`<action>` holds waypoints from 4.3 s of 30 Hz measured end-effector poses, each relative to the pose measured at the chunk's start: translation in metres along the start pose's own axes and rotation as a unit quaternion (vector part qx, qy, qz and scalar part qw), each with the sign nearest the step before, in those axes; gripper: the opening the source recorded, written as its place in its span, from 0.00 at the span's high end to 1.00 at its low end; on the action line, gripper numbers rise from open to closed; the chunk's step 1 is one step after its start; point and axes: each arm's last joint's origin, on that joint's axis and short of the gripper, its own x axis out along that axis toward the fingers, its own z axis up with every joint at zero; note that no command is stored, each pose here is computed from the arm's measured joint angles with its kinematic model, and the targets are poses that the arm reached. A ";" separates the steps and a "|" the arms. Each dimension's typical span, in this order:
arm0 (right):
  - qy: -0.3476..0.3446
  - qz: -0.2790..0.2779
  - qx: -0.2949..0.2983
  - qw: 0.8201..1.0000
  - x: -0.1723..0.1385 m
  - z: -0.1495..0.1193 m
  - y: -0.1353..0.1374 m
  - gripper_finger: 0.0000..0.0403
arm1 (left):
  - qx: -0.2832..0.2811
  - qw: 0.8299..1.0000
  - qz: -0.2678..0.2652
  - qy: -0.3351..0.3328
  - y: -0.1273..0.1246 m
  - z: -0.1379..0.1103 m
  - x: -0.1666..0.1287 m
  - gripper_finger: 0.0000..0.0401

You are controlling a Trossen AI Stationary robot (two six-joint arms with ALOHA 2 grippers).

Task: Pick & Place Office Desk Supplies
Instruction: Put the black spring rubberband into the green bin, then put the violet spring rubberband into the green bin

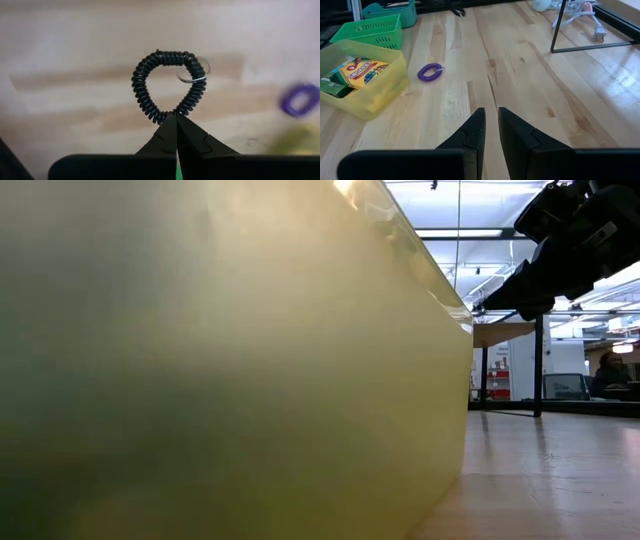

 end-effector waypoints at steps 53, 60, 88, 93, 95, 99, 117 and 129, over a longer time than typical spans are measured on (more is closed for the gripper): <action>0.000 0.000 0.000 1.000 0.000 0.000 0.000 0.87 | -0.095 0.985 -0.050 0.135 -0.020 -0.190 0.049 0.92; 0.000 0.000 0.000 1.000 0.000 0.000 0.000 0.87 | -0.084 0.986 -0.057 0.130 -0.020 -0.190 0.049 0.77; 0.000 0.000 0.000 1.000 0.000 0.000 0.000 0.87 | 0.195 0.977 -0.059 -0.071 -0.026 -0.116 0.014 0.75; 0.000 0.000 0.000 1.000 0.000 0.000 0.000 0.87 | 0.231 0.968 -0.049 -0.086 -0.034 -0.096 0.012 0.75; 0.000 0.000 0.000 1.000 0.000 0.000 0.000 0.87 | 0.250 0.962 -0.048 -0.099 -0.037 -0.089 0.011 0.75; 0.000 0.000 0.000 1.000 0.000 0.000 0.000 0.87 | 0.290 0.941 -0.058 -0.164 -0.045 -0.074 0.008 0.75; 0.001 0.000 0.000 1.000 0.000 0.000 0.000 0.87 | 0.389 0.874 -0.166 -0.241 -0.054 -0.020 0.057 0.75; 0.001 0.000 0.000 1.000 0.000 0.000 0.000 0.87 | 0.439 0.841 -0.230 -0.218 -0.064 -0.021 0.071 0.75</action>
